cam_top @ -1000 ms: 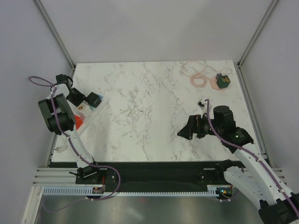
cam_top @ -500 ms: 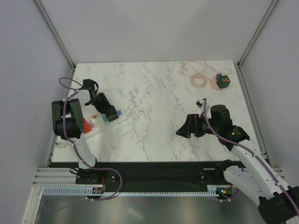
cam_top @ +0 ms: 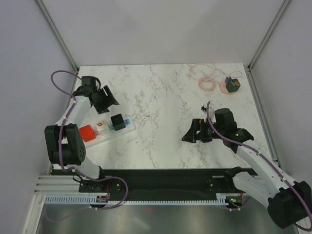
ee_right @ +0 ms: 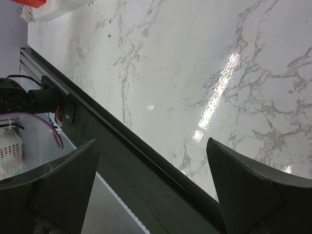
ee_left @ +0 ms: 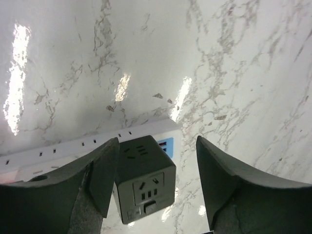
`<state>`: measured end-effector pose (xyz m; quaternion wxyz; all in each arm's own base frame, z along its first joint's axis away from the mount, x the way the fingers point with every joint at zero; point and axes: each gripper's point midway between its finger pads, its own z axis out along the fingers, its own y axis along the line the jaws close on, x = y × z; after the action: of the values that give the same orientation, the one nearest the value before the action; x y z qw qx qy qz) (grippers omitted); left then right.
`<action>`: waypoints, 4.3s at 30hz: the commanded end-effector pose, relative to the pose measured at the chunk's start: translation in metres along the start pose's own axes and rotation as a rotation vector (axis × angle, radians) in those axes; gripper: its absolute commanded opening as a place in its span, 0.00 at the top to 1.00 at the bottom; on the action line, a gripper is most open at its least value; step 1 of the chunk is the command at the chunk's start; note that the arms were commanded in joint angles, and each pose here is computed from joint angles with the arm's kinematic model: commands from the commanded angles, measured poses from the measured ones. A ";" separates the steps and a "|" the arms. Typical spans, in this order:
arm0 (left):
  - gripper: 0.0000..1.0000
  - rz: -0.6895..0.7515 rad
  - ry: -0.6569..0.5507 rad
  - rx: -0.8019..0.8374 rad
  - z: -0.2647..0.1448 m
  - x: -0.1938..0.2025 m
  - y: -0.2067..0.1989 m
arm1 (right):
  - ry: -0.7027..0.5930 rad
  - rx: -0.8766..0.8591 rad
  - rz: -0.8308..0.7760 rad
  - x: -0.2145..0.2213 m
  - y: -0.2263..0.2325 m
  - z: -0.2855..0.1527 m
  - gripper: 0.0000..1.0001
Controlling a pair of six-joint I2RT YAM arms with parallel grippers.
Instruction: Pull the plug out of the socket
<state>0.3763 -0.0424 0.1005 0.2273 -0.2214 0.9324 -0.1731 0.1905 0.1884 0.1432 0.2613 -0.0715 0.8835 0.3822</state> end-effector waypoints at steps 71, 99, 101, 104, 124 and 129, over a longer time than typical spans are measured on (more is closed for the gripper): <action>0.34 0.227 -0.136 -0.476 -0.014 0.045 0.004 | -0.005 0.175 -0.019 -0.020 -0.033 0.016 0.02; 0.66 0.432 0.088 -0.104 -0.023 0.157 -0.047 | 0.079 -0.022 0.015 -0.022 0.007 0.084 0.02; 0.58 0.450 0.103 -0.085 -0.025 0.170 -0.049 | 0.081 -0.039 0.024 -0.020 0.014 0.093 0.02; 0.29 0.480 0.086 -0.084 -0.028 0.168 -0.048 | 0.084 -0.070 0.029 -0.017 0.023 0.108 0.02; 0.40 0.581 0.058 -0.130 -0.025 0.156 -0.041 | 0.163 -0.336 -0.041 0.000 0.090 0.201 0.28; 0.48 0.584 0.068 -0.127 -0.024 0.158 -0.041 | 0.174 -0.348 -0.059 0.002 0.092 0.208 0.48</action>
<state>0.2501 -0.1461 0.0811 0.2169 0.0305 0.9747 -0.0452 0.2355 0.3840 0.0627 0.1548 -0.1471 0.8478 0.4855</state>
